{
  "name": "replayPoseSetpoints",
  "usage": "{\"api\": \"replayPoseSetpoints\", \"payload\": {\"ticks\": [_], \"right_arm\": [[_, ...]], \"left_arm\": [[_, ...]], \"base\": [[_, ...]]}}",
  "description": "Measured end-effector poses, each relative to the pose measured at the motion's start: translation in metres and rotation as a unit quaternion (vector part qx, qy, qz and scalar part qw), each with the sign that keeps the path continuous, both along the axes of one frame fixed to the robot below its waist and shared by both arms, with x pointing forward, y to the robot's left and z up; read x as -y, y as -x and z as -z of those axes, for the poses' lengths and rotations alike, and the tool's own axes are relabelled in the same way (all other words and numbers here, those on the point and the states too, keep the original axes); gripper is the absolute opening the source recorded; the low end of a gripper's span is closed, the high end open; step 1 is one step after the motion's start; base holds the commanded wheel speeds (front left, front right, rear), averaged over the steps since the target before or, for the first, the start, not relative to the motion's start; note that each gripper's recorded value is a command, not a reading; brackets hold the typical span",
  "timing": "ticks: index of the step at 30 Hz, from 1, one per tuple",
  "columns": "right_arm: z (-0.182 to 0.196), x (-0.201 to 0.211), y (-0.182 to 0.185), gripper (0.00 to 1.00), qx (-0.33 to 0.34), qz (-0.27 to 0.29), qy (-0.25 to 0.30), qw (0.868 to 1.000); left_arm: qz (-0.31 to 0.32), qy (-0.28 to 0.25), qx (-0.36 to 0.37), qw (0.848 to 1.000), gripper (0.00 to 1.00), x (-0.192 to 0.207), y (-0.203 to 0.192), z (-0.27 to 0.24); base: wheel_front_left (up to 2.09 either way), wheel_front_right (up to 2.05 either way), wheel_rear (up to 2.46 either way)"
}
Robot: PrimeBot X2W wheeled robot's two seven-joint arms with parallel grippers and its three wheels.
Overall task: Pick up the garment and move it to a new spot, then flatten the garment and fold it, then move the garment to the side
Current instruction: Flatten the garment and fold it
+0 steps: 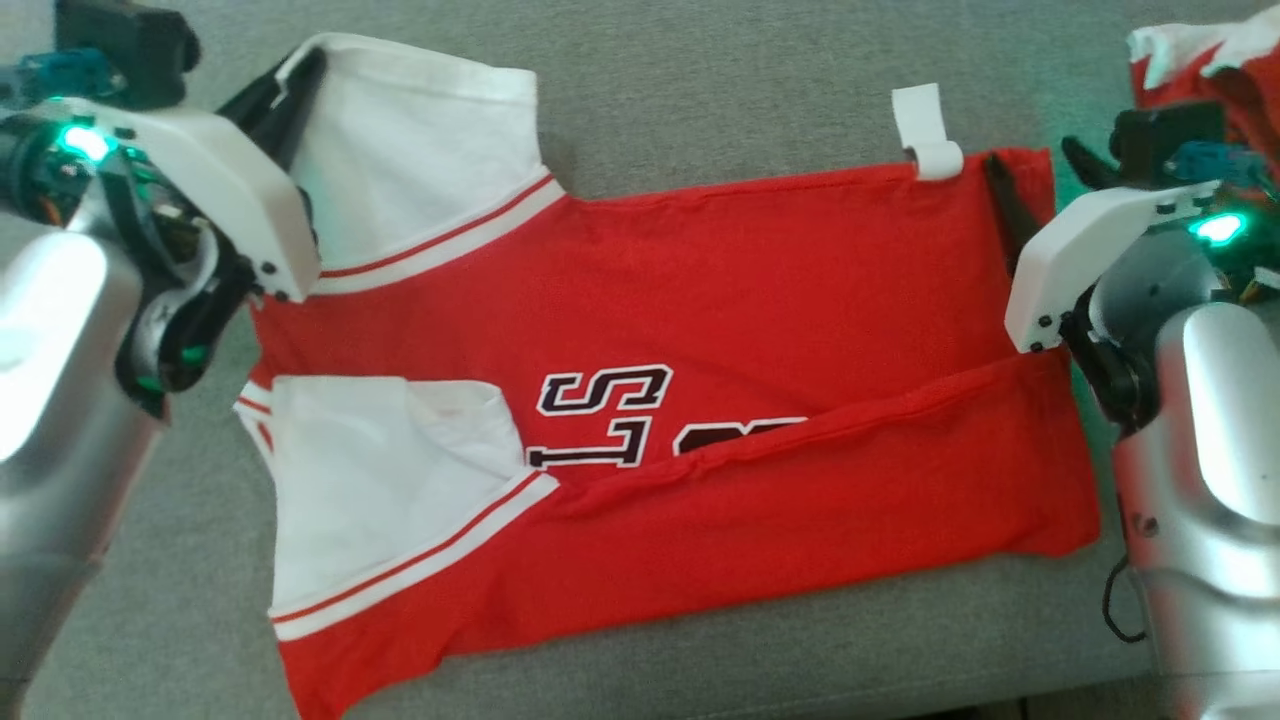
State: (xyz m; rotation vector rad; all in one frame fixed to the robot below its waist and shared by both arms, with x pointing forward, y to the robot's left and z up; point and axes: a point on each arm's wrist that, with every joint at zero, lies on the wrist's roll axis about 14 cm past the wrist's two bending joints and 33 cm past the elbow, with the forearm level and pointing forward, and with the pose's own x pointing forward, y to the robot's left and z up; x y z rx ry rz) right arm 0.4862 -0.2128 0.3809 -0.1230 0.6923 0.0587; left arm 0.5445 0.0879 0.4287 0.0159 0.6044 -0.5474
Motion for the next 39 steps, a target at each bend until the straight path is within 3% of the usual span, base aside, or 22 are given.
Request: {"api": "replayPoseSetpoints", "payload": {"ticks": [2,3,15,24,33,34,35,36,37,38,39], "right_arm": [[0.007,-0.002,0.0,0.13,-0.013,-0.001,-0.004,1.0],[0.008,-0.004,0.0,0.0,-0.016,-0.001,-0.008,1.0],[-0.03,-0.011,-0.004,0.0,0.065,-0.011,-0.026,0.997],[-0.027,-0.003,0.059,0.0,0.071,0.013,-0.041,0.997],[-0.033,-0.015,0.091,0.0,0.08,0.02,-0.056,0.995],[-0.032,-0.015,0.094,0.03,0.079,0.021,-0.057,0.995],[-0.031,-0.014,0.096,0.34,0.078,0.021,-0.056,0.995],[-0.032,-0.014,0.098,0.85,0.078,0.023,-0.055,0.995],[-0.033,-0.014,0.099,0.85,0.082,0.025,-0.055,0.995],[-0.034,-0.013,0.101,1.0,0.084,0.029,-0.057,0.994],[-0.035,-0.012,0.103,1.0,0.085,0.034,-0.059,0.994]], "left_arm": [[0.001,0.004,0.004,1.0,0.0,0.001,0.002,-0.002],[0.001,0.005,0.004,1.0,0.0,0.002,0.003,-0.003],[-0.002,0.042,0.056,0.998,0.0,0.006,0.029,-0.036],[-0.023,0.091,0.049,0.994,0.0,0.006,0.115,-0.04],[-0.098,0.123,0.017,0.987,0.0,-0.009,0.184,-0.015],[-0.105,0.125,0.016,0.986,0.0,-0.01,0.187,-0.012],[-0.11,0.127,0.016,0.986,0.25,-0.01,0.19,-0.009],[-0.113,0.128,0.016,0.985,0.62,-0.01,0.193,-0.007],[-0.113,0.129,0.017,0.985,0.62,-0.009,0.195,-0.006],[-0.114,0.131,0.019,0.985,1.0,-0.008,0.197,-0.005],[-0.118,0.134,0.019,0.984,1.0,-0.008,0.199,-0.003]], "base": [[0.0,0.0,0.0],[0.0,0.0,0.0],[0.0,0.0,0.0],[0.0,0.0,0.0],[0.0,0.0,0.0],[0.0,0.0,0.0],[0.0,0.0,0.0],[0.0,0.0,0.0],[0.0,0.0,0.0],[0.0,0.0,0.0],[0.0,0.0,0.0]]}}
